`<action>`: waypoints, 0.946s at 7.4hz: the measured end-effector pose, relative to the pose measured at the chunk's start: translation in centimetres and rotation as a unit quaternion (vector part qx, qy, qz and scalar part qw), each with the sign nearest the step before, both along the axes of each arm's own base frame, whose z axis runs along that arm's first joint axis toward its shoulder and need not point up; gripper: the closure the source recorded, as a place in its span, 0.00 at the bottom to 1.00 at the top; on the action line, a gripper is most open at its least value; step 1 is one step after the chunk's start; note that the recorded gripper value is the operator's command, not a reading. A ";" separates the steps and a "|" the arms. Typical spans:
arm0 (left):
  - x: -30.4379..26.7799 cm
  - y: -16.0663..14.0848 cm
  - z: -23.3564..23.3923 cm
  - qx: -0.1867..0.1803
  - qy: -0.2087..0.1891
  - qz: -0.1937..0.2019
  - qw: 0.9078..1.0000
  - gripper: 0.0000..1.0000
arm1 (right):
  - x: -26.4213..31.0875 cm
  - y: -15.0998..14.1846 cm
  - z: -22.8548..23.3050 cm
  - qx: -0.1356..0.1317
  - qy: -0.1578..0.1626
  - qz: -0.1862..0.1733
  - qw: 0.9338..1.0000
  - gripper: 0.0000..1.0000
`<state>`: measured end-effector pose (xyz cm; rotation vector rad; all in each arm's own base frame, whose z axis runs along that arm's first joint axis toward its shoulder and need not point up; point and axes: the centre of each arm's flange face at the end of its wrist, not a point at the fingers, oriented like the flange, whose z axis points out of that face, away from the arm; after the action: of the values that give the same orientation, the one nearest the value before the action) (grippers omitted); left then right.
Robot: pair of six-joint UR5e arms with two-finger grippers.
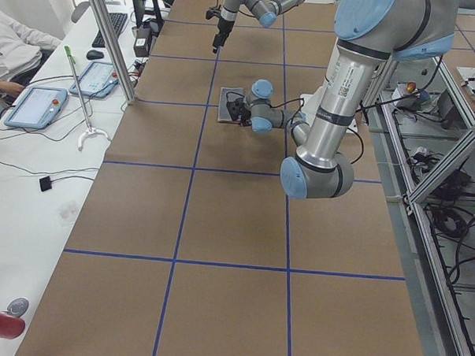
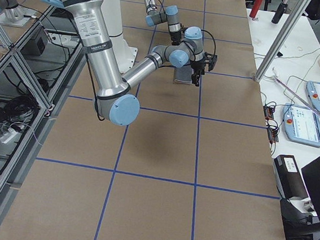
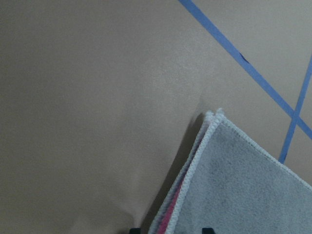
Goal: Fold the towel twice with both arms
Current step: 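Grasp the end of the grey folded strip nearest the left gripper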
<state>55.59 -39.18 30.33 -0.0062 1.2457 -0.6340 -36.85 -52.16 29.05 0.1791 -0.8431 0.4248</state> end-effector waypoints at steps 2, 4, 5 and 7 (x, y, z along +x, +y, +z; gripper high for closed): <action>0.0 0.1 0.1 0.002 -0.001 0.001 1.000 0.68 | 0.0 0.0 0.0 0.000 0.000 0.000 1.000 0.00; -0.1 0.1 0.1 0.004 -0.001 0.002 1.000 0.76 | 0.0 0.0 0.0 0.000 0.000 0.001 1.000 0.00; -0.1 0.1 0.1 0.005 -0.002 0.002 1.000 0.93 | 0.0 0.0 0.0 0.000 0.000 0.001 1.000 0.00; -0.1 0.1 0.1 0.006 -0.002 0.003 1.000 1.00 | 0.1 0.0 0.0 0.000 0.001 0.002 1.000 0.00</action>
<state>55.45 -39.07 30.44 0.0011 1.2452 -0.6209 -36.80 -52.16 29.09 0.1815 -0.8415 0.4275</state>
